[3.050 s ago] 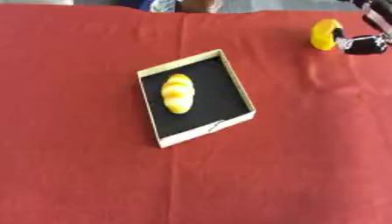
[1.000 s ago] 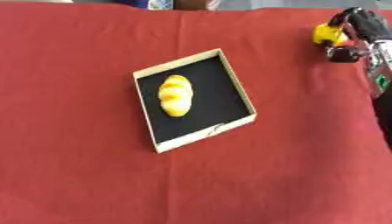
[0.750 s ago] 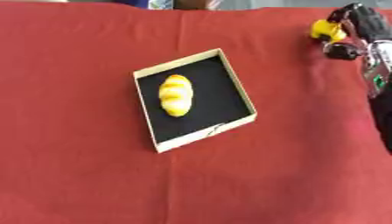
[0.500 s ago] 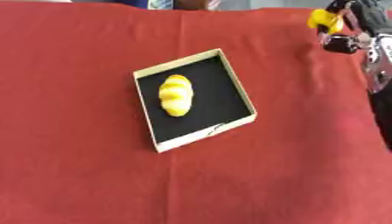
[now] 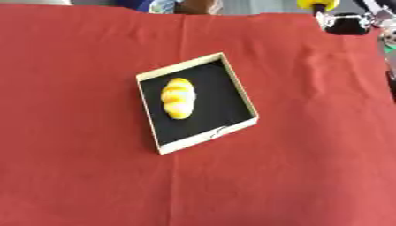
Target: Pick up objects on the table and place them in the box.
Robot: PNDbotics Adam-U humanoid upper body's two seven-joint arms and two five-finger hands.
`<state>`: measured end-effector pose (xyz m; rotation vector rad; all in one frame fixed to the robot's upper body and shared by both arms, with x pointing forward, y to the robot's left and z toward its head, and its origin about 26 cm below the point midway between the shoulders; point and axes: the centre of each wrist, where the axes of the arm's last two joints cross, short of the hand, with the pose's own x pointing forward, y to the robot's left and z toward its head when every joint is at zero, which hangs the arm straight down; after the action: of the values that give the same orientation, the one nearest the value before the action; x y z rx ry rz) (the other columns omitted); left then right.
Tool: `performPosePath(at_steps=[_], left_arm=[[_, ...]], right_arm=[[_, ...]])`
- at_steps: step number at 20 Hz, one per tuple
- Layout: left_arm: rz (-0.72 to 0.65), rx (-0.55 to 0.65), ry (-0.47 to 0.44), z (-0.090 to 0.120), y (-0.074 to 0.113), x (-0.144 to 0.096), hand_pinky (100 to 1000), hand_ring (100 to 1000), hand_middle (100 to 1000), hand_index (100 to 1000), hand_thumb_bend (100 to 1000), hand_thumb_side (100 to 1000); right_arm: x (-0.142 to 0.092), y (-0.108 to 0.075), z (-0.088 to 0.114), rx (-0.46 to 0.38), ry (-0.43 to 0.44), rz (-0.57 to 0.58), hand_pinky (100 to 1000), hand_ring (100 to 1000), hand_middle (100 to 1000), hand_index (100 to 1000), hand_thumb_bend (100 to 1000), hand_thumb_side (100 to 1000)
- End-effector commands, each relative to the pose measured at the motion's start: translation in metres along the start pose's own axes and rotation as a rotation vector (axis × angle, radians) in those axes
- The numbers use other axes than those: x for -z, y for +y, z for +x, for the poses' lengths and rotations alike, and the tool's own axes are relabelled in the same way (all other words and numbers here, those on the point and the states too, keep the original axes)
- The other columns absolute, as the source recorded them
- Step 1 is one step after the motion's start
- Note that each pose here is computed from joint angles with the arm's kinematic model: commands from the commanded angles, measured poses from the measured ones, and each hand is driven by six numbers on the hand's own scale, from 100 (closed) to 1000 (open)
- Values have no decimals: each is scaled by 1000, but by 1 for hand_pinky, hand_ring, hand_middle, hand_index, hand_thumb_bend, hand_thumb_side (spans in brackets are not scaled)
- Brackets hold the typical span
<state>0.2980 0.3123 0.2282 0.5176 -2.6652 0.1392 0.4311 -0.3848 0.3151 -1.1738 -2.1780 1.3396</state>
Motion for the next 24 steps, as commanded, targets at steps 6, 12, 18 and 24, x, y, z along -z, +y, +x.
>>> performPosePath(at_steps=[6,12,18,24], left_arm=[[-19,-6,-45,7,0,9,840,838,676,809,100,705],[-20,-13,-47,7,-1,9,840,839,676,809,100,705],[-20,-18,-44,7,-2,9,840,839,676,809,100,706],[-18,-21,-41,7,-2,9,841,839,676,809,100,706]], right_arm=[[34,-11,63,56,-326,172,791,786,542,651,100,100],[45,13,79,122,-370,274,796,803,546,655,100,100],[48,35,88,158,-395,345,803,819,553,662,100,100],[50,61,95,162,-415,436,811,835,573,674,100,100]])
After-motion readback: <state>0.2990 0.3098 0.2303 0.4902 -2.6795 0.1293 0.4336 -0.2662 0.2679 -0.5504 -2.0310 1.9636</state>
